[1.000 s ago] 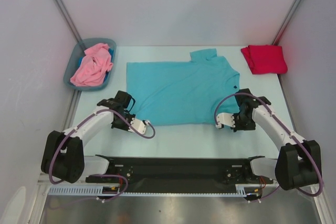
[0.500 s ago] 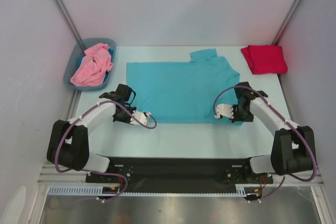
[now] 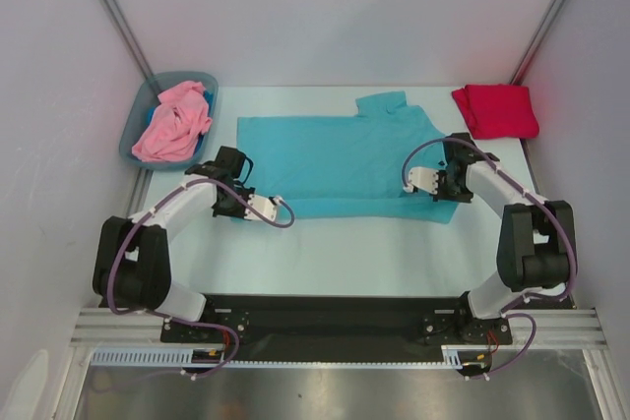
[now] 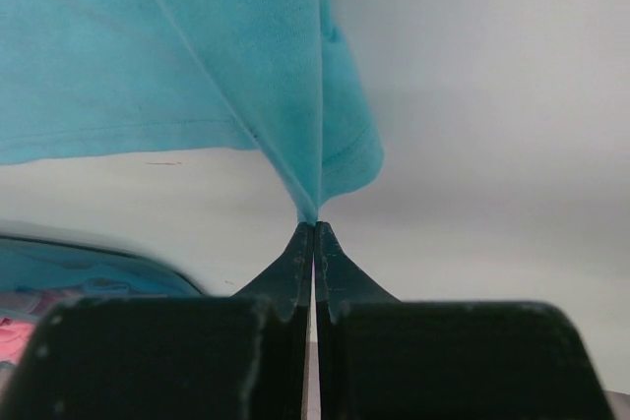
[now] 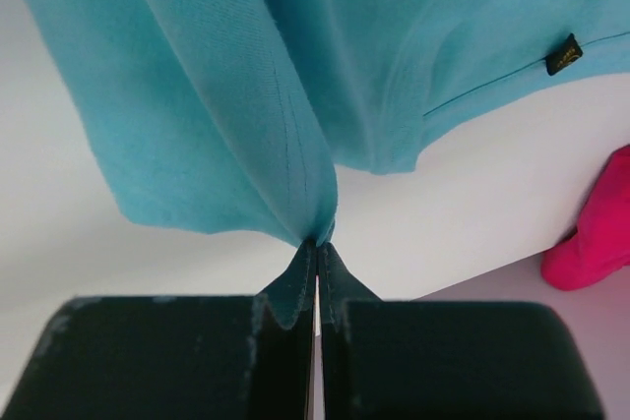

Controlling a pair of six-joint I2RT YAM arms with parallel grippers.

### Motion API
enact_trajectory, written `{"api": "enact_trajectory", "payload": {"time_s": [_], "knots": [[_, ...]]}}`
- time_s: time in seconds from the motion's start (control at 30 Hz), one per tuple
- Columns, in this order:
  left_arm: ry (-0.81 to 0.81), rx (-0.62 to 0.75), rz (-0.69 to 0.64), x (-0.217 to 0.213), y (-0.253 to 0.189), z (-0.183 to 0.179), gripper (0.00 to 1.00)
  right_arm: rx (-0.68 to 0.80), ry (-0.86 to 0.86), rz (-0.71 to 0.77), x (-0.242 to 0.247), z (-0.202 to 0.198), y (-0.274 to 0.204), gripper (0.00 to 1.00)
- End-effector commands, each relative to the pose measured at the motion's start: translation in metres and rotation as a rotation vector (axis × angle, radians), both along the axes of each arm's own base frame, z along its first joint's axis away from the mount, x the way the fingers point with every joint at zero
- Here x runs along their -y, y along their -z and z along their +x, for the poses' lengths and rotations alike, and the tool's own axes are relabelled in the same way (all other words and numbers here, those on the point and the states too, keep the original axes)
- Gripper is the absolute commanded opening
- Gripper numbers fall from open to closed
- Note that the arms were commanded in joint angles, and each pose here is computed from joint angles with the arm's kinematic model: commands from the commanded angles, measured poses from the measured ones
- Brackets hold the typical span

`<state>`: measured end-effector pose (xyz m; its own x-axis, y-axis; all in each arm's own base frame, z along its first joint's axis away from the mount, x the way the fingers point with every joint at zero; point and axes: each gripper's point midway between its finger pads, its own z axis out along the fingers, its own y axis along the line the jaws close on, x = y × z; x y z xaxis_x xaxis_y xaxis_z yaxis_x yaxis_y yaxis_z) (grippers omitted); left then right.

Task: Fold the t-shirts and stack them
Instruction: Fold the tshirt

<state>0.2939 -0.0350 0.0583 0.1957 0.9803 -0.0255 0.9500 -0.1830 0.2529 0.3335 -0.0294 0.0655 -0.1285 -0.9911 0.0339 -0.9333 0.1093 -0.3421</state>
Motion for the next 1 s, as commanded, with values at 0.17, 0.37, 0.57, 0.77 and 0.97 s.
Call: {"api": "enact_trajectory", "payload": {"time_s": [0.17, 0.37, 0.57, 0.77, 0.97], "knots": [[-0.017, 0.039, 0.002, -0.005, -0.012, 0.021, 0.00, 0.135, 0.038, -0.032, 0.015, 0.050, -0.020, 0.00], [-0.013, 0.044, 0.003, -0.005, -0.014, 0.029, 0.00, 0.167, 0.040, -0.039, 0.018, 0.062, -0.023, 0.00], [-0.015, 0.058, 0.002, -0.006, -0.019, 0.036, 0.00, 0.238, 0.054, -0.030, 0.019, 0.077, -0.038, 0.00], [-0.022, 0.098, -0.010, -0.004, -0.032, 0.055, 0.00, 0.289, 0.052, -0.015, 0.017, 0.091, -0.059, 0.00], [-0.018, 0.108, -0.008, -0.003, -0.031, 0.064, 0.00, 0.295, 0.061, -0.014, 0.018, 0.096, -0.057, 0.00]]}}
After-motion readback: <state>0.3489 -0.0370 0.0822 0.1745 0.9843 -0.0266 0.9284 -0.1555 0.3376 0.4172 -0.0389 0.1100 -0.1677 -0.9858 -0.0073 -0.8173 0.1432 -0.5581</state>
